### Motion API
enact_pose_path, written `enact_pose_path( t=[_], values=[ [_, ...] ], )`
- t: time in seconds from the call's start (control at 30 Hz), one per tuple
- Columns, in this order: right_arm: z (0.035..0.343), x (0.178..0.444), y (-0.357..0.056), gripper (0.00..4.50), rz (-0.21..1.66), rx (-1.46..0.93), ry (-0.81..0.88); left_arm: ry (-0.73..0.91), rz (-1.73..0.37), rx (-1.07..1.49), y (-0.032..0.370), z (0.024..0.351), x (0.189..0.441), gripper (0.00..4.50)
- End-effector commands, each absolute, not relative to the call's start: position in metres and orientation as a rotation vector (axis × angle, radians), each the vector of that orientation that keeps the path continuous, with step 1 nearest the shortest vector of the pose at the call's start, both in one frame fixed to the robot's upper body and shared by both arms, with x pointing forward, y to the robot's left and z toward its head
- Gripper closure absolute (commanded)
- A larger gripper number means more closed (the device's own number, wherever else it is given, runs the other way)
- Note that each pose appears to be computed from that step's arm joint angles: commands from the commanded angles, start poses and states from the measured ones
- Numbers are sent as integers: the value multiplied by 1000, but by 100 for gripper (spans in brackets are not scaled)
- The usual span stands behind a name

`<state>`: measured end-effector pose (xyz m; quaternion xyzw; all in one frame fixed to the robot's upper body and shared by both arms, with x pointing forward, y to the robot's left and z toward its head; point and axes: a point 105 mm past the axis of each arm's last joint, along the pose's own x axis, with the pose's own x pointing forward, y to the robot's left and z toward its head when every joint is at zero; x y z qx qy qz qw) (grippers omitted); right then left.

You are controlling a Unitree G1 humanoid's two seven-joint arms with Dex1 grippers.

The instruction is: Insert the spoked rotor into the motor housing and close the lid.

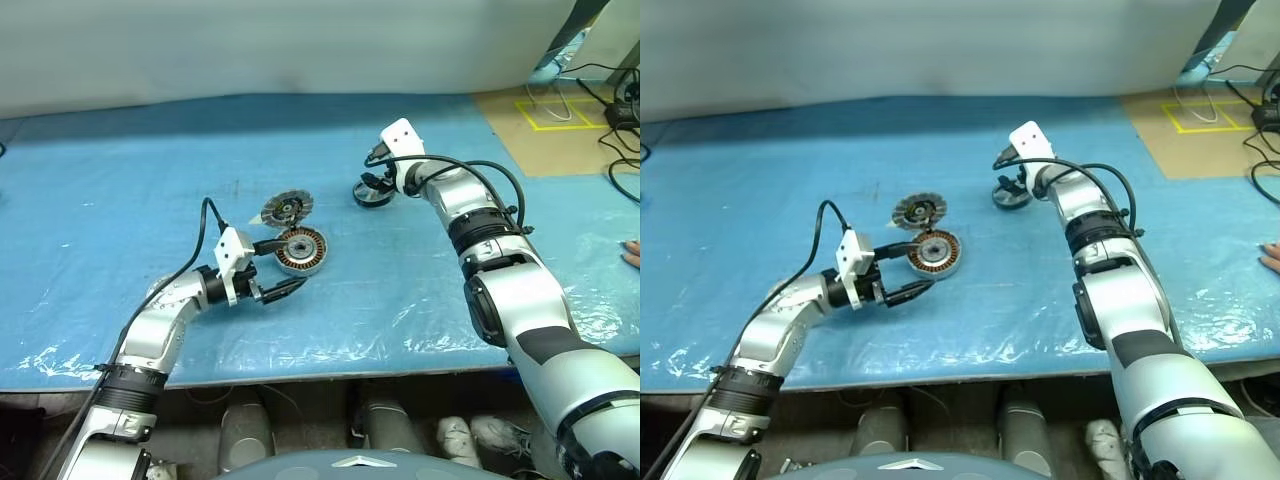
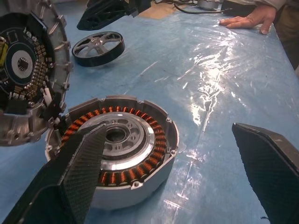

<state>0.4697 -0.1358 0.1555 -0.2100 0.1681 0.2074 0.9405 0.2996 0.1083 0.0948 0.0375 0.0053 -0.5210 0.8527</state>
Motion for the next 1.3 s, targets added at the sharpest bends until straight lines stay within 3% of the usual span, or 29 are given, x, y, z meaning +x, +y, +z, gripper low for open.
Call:
enact_pose_path(
  t=[0.03,0.6,0.77,1.0,1.3],
  values=[
    [166,471,-131,33,461,-469,333,-22,-1083,90,112,100,299,0],
    [130,459,-122,33,568,-538,441,-18,-1086,95,111,99,295,0],
    [117,456,-127,150,555,-514,489,-23,-1086,96,111,100,295,0],
    [112,454,-134,151,552,-488,512,-28,-1095,102,111,102,292,0],
    [123,445,-127,151,697,-601,433,-27,-1099,112,113,102,294,0]
  ],
)
